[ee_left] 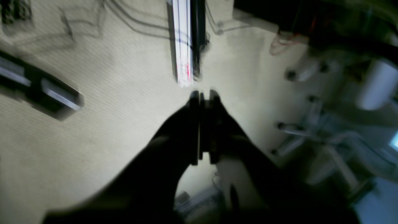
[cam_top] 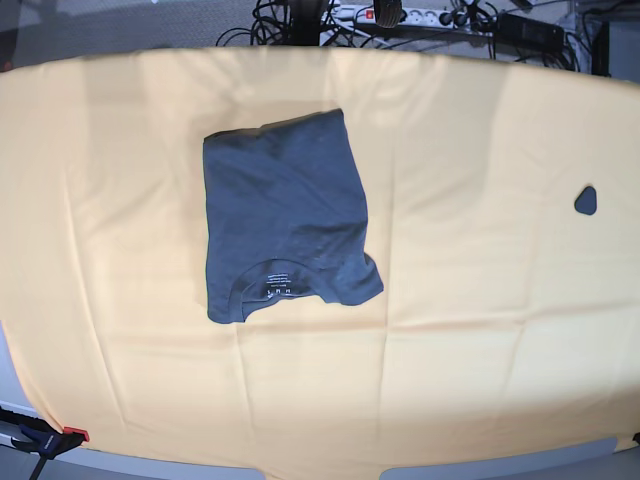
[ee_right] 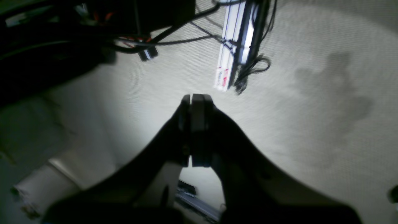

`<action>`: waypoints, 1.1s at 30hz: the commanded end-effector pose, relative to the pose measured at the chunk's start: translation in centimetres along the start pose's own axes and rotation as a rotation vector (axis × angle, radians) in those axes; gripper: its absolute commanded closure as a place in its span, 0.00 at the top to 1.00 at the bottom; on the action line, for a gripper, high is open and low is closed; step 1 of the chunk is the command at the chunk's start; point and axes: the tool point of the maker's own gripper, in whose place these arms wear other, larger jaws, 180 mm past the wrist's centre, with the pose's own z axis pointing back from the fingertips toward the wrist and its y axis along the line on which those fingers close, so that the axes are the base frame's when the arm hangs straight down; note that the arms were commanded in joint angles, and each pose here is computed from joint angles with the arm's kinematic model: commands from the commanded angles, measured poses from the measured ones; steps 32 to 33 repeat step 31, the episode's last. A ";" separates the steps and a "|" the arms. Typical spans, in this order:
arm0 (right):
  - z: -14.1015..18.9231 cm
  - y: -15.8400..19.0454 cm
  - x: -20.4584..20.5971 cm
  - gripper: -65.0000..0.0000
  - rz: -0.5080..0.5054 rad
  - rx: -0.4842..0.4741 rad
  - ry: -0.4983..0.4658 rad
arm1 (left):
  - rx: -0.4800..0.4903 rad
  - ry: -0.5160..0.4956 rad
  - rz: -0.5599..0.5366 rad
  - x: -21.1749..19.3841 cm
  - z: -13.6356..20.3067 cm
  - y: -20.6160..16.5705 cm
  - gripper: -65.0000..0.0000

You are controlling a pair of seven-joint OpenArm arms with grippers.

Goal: Fold the T-shirt properly

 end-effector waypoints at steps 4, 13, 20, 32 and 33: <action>-1.9 -3.0 1.6 0.00 0.021 -0.181 0.000 | 0.149 -0.015 -0.066 0.4 -2.1 2.3 0.00; -5.7 -3.5 5.0 0.00 0.081 -0.346 -0.088 | 0.341 -0.210 -0.093 3.5 -6.1 3.3 0.00; -7.3 -1.2 6.4 0.00 0.068 -0.315 -0.139 | 0.311 -0.220 -0.029 3.3 -7.9 1.4 0.00; -7.9 -0.2 8.1 0.00 0.066 -0.300 -0.166 | 0.353 -0.219 -0.016 3.1 -7.8 1.9 0.00; -7.9 -0.2 8.1 0.00 0.066 -0.300 -0.166 | 0.353 -0.219 -0.016 3.1 -7.8 1.9 0.00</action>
